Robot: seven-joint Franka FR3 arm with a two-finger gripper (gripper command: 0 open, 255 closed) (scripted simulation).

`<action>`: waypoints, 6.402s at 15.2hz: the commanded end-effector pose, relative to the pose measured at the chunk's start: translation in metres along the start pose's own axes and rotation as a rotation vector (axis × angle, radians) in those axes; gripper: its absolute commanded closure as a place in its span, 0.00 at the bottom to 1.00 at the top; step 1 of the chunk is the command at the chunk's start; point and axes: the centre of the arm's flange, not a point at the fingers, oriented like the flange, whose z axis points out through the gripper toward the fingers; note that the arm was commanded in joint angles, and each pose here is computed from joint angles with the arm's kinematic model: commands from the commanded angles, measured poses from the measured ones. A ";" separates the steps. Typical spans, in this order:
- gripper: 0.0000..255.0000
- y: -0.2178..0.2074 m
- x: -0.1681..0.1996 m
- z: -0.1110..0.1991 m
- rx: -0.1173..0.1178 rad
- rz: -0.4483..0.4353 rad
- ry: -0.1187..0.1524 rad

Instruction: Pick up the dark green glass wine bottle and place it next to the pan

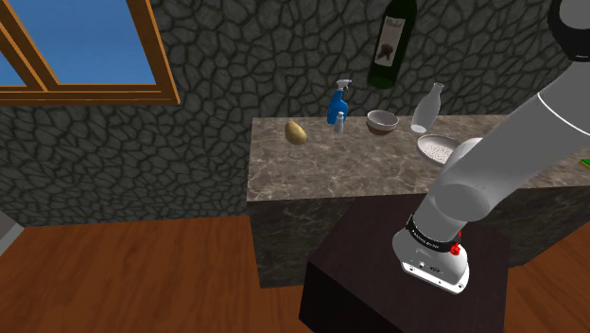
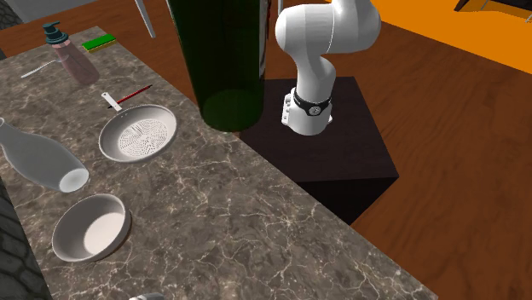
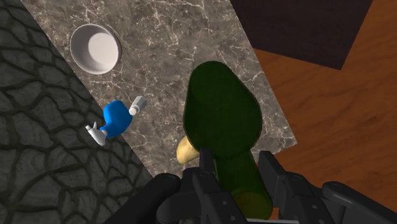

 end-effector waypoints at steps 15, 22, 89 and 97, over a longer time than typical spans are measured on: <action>1.00 0.102 -0.153 -0.025 0.000 0.000 0.000; 1.00 0.134 -0.203 -0.019 0.000 0.000 0.000; 1.00 0.120 -0.241 0.333 0.000 0.000 0.000; 1.00 0.120 -0.243 0.353 0.000 0.000 0.000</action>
